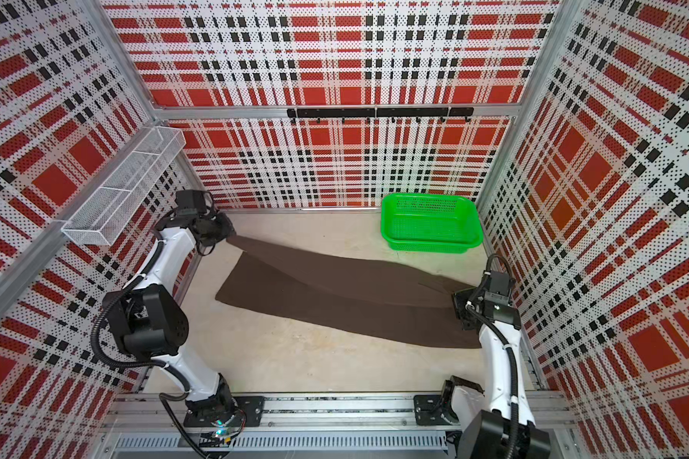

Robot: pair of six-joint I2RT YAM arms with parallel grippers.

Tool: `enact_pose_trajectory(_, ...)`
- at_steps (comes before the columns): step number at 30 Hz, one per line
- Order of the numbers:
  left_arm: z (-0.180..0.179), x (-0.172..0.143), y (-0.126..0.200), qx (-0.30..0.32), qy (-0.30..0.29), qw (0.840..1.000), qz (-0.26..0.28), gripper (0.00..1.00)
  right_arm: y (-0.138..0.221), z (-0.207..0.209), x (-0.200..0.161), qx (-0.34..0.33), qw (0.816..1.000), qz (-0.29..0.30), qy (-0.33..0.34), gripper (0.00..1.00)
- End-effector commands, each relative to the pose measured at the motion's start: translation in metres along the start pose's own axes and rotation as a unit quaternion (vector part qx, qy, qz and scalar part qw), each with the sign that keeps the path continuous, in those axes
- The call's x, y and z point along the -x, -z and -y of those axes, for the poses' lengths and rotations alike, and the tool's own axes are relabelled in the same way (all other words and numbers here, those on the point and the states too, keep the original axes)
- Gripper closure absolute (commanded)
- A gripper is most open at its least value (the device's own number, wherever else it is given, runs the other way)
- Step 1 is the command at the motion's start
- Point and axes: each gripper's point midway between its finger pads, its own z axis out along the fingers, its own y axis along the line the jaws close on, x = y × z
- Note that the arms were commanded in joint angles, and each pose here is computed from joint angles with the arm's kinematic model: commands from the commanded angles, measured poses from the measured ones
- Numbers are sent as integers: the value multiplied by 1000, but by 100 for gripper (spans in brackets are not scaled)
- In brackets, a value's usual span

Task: Fold and stack the trousers
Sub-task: Smooth out the trousers at the center of the table.

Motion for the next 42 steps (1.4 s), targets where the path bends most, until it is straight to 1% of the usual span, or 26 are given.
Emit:
enact_pose_trajectory(1, -41, -1, 1, 27, 31, 999, 27, 100, 0, 29, -11, -31, 999, -7, 5, 98)
enact_pose_trajectory(3, -63, -16, -7, 50, 43, 998, 13, 100, -6, 48, -18, -50, 999, -13, 7, 98)
enact_pose_trajectory(6, -79, -26, -14, 61, 60, 996, 6, 100, -14, 68, -27, -66, 998, -25, 5, 98)
enact_pose_trajectory(8, -81, -23, -16, 60, 64, 996, 5, 100, -18, 76, -29, -72, 997, -26, 5, 98)
enact_pose_trajectory(10, -74, -13, -16, 49, 65, 997, 12, 100, -20, 77, -30, -70, 997, -28, 4, 98)
enact_pose_trajectory(11, -67, -3, -14, 38, 64, 997, 19, 100, -20, 75, -30, -68, 997, -29, 3, 98)
enact_pose_trajectory(14, -33, 44, 0, -1, 51, 997, 60, 100, -14, 61, -24, -57, 998, -22, 9, 98)
enact_pose_trajectory(16, -1, 76, 11, -26, 34, 996, 81, 100, -9, 51, -19, -50, 999, -16, 14, 98)
enact_pose_trajectory(18, 38, 107, 23, -56, 12, 993, 102, 100, -4, 42, -17, -43, 999, -14, 18, 98)
enact_pose_trajectory(20, 61, 121, 24, -66, -3, 992, 107, 100, -1, 38, -16, -38, 999, -14, 19, 97)
enact_pose_trajectory(21, 65, 122, 22, -66, -4, 992, 105, 100, 0, 38, -17, -37, 999, -15, 20, 97)
enact_pose_trajectory(22, 62, 118, 14, -60, -3, 994, 96, 100, 0, 39, -18, -37, 999, -16, 20, 97)
enact_pose_trajectory(25, 32, 84, -15, -29, 13, 998, 61, 100, -4, 49, -23, -40, 999, -21, 18, 97)
enact_pose_trajectory(28, -15, 45, -37, -4, 52, 998, 34, 100, -11, 63, -30, -53, 998, -32, 16, 98)
enact_pose_trajectory(30, -47, 22, -44, 14, 82, 996, 21, 100, -13, 72, -35, -63, 997, -40, 19, 98)
enact_pose_trajectory(32, -77, 6, -44, 36, 106, 994, 18, 100, -15, 82, -37, -76, 996, -41, 25, 98)
enact_pose_trajectory(34, -98, -4, -46, 54, 120, 991, 12, 100, -16, 90, -39, -83, 995, -40, 28, 98)
enact_pose_trajectory(36, -110, -10, -49, 65, 129, 990, 4, 100, -19, 96, -41, -90, 995, -43, 28, 98)
enact_pose_trajectory(38, -116, -12, -51, 71, 134, 988, -1, 100, -22, 102, -43, -97, 994, -47, 28, 98)
enact_pose_trajectory(42, -116, -9, -49, 71, 136, 988, -1, 100, -26, 104, -42, -100, 994, -45, 29, 98)
